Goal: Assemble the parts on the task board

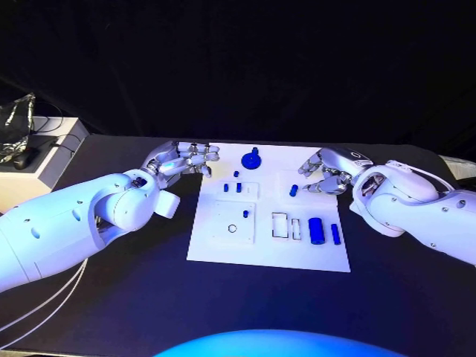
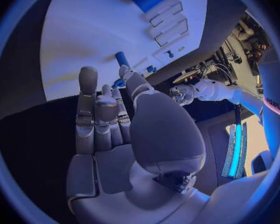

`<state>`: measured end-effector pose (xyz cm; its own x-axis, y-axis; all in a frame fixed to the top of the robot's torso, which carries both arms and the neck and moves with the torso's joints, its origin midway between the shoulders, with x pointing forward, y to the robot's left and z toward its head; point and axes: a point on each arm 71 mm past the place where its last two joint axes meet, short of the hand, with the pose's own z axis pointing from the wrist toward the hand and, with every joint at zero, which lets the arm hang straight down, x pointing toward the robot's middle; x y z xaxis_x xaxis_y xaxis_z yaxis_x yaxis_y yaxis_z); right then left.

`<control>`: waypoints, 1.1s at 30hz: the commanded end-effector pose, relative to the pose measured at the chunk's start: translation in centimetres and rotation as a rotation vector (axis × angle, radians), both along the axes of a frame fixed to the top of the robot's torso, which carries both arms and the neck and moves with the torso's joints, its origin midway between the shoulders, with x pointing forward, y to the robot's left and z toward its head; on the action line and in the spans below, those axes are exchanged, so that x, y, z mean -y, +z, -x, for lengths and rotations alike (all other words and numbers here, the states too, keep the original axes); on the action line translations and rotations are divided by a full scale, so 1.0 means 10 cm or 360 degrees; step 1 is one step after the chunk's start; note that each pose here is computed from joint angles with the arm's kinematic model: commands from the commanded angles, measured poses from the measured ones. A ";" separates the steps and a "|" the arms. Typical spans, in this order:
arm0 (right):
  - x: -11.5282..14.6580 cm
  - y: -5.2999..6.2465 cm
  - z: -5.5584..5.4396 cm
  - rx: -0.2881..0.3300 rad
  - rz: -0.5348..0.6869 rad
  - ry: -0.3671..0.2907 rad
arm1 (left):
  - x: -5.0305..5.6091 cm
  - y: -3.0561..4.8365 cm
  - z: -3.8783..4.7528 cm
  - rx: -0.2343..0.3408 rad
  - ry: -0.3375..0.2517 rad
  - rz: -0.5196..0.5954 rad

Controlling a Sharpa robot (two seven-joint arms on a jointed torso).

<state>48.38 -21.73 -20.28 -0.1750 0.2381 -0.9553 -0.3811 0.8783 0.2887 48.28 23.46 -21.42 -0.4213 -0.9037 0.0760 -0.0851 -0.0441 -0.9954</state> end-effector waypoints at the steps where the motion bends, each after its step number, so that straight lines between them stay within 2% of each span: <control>1: -0.02 -0.05 -0.01 -0.0062 0.0105 0.0054 | 0.02 0.004 0.007 0.0002 -0.0029 0.0020; 17: -0.20 -0.12 -0.04 -0.0124 0.0149 0.0120 | 0.02 0.001 0.007 0.0001 -0.0027 0.0018; 33: -0.26 -0.16 -0.04 -0.0155 0.0172 0.0139 | 0.02 0.001 0.007 0.0001 -0.0026 0.0017</control>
